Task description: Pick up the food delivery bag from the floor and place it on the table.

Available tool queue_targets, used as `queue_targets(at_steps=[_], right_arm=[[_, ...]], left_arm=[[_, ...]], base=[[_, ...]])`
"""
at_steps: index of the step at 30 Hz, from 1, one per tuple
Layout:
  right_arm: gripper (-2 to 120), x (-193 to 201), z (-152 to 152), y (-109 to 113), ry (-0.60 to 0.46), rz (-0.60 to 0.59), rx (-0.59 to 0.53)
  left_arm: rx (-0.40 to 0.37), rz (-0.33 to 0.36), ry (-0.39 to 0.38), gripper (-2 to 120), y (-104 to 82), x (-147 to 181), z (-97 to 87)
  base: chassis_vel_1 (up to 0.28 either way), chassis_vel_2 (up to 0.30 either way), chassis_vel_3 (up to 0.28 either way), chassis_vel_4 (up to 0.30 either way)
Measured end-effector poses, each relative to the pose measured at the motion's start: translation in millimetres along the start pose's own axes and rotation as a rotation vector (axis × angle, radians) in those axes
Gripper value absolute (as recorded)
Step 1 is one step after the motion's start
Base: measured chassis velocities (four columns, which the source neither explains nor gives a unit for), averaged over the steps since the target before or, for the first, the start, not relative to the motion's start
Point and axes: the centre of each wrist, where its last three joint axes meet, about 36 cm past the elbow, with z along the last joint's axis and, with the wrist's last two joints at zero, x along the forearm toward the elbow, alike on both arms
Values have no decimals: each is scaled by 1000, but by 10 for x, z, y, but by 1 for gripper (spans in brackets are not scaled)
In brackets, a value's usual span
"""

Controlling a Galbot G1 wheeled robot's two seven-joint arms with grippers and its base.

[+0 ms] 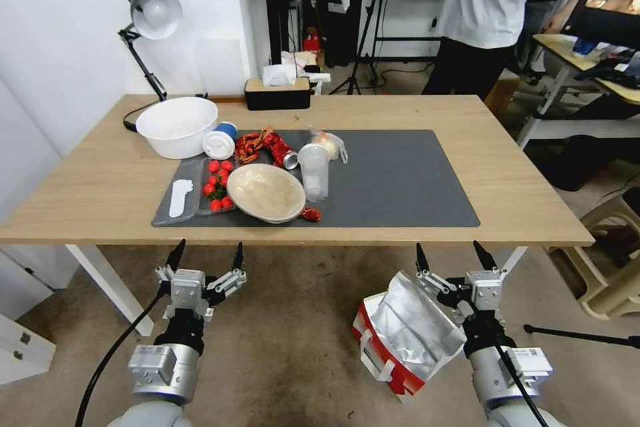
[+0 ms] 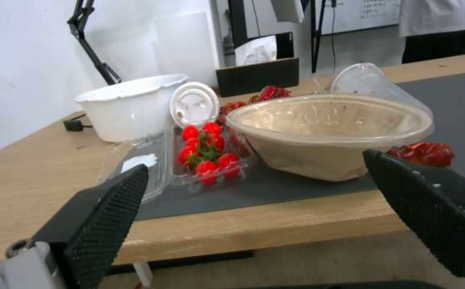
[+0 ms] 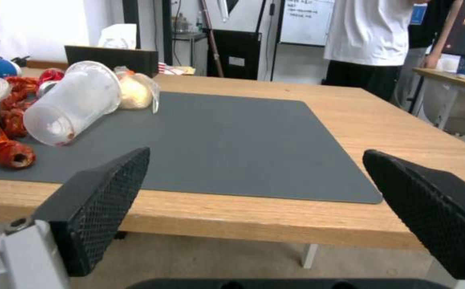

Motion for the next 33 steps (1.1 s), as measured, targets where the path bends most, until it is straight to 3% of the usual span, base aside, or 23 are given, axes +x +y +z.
queue_targets(at_steps=[9,18,20,24,26,33], right_arm=[[100,11,-10,1,8,-2,0],[100,267,-278,-5,232,-55,-33],[100,371,-411,-12,325,-84,-55],[100,379,-471,-28,320,-95,-67],[100,377,-480,-33,317,-95,-67],[100,373,-482,-37,313,-95,-66]], left_arm=[[6,-2,4,100,-4,0,-13],[132,-18,143,100,-116,38,-342],[176,-11,218,100,-162,70,-487],[206,1,281,100,-200,103,-607],[228,21,371,100,-242,140,-695],[295,11,355,100,-259,193,-680]], base=[[0,0,0,0],[0,0,0,0],[0,0,0,0],[0,0,0,0],[0,0,0,0],[0,0,0,0]])
